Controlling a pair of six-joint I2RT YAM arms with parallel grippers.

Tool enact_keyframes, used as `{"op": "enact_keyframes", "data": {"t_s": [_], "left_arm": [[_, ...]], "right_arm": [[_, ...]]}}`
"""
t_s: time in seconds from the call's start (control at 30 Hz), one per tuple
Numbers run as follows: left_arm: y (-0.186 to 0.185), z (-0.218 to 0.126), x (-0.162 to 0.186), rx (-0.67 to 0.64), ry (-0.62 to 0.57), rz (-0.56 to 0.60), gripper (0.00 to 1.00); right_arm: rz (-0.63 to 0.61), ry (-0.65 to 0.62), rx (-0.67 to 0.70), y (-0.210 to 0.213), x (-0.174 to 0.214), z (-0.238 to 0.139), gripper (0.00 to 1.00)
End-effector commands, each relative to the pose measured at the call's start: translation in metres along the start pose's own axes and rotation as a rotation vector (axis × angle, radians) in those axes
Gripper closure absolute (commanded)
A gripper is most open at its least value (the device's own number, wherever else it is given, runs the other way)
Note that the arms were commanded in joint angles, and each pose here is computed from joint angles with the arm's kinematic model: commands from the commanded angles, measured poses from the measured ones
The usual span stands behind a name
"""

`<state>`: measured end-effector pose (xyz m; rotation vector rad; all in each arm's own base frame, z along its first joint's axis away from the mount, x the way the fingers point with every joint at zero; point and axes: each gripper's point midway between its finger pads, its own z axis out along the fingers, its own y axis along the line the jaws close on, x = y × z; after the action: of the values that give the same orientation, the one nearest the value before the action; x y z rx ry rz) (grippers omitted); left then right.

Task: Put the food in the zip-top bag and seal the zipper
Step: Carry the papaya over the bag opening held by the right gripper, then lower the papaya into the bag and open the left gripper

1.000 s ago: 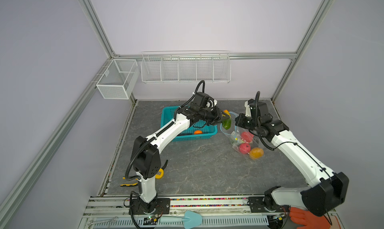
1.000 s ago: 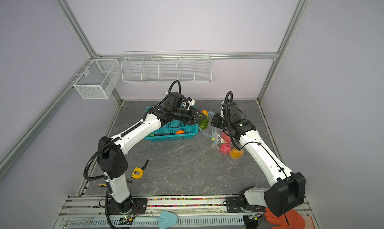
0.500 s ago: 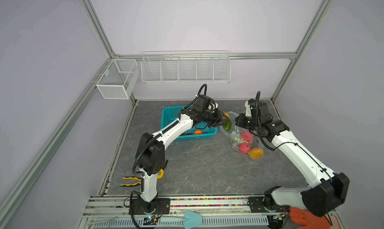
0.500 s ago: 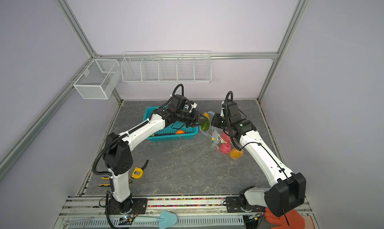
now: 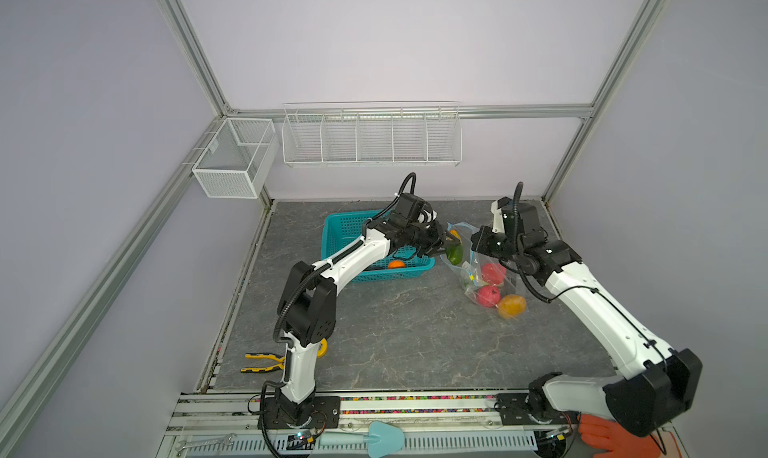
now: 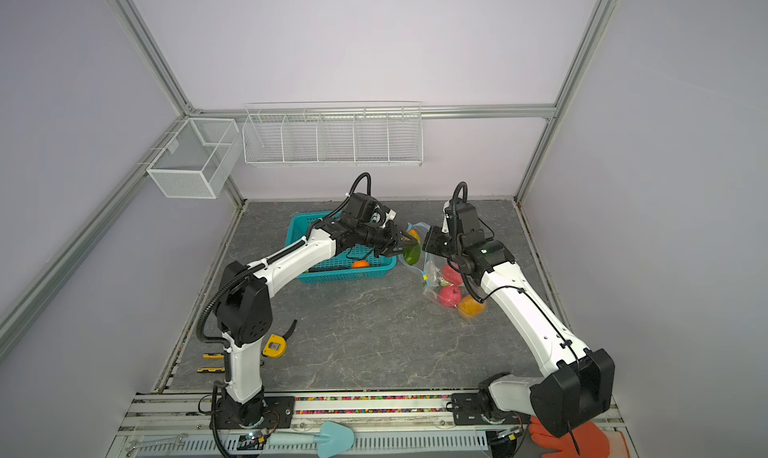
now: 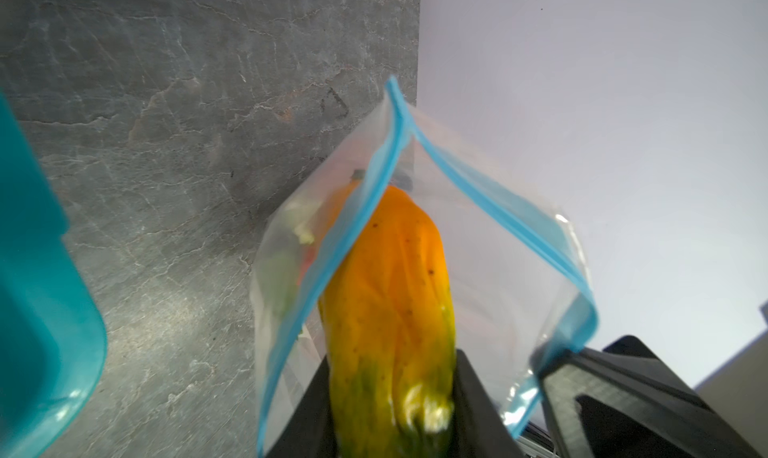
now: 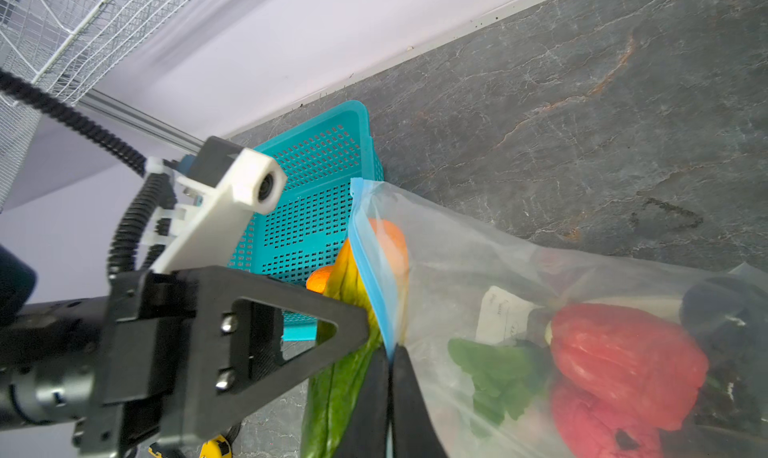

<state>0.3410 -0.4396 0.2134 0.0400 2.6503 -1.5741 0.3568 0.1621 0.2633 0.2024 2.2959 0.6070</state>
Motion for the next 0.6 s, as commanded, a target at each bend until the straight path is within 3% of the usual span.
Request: {"op": "enact_keyframes", "data": {"t_s": [0.0, 0.27, 0.57], "left_arm": [[-0.008, -0.002, -0.008, -0.005, -0.026, 0.015, 0.66], [0.001, -0.009, -0.015, -0.092, -0.075, 0.033, 0.66], [0.008, -0.011, -0.018, -0.132, -0.101, 0.042, 0.58]], "right_arm": [[-0.008, -0.023, -0.027, 0.008, -0.004, -0.011, 0.93], [-0.007, -0.026, -0.027, 0.008, -0.004, -0.012, 0.93], [-0.005, -0.024, -0.027, 0.007, -0.003, -0.011, 0.93]]}}
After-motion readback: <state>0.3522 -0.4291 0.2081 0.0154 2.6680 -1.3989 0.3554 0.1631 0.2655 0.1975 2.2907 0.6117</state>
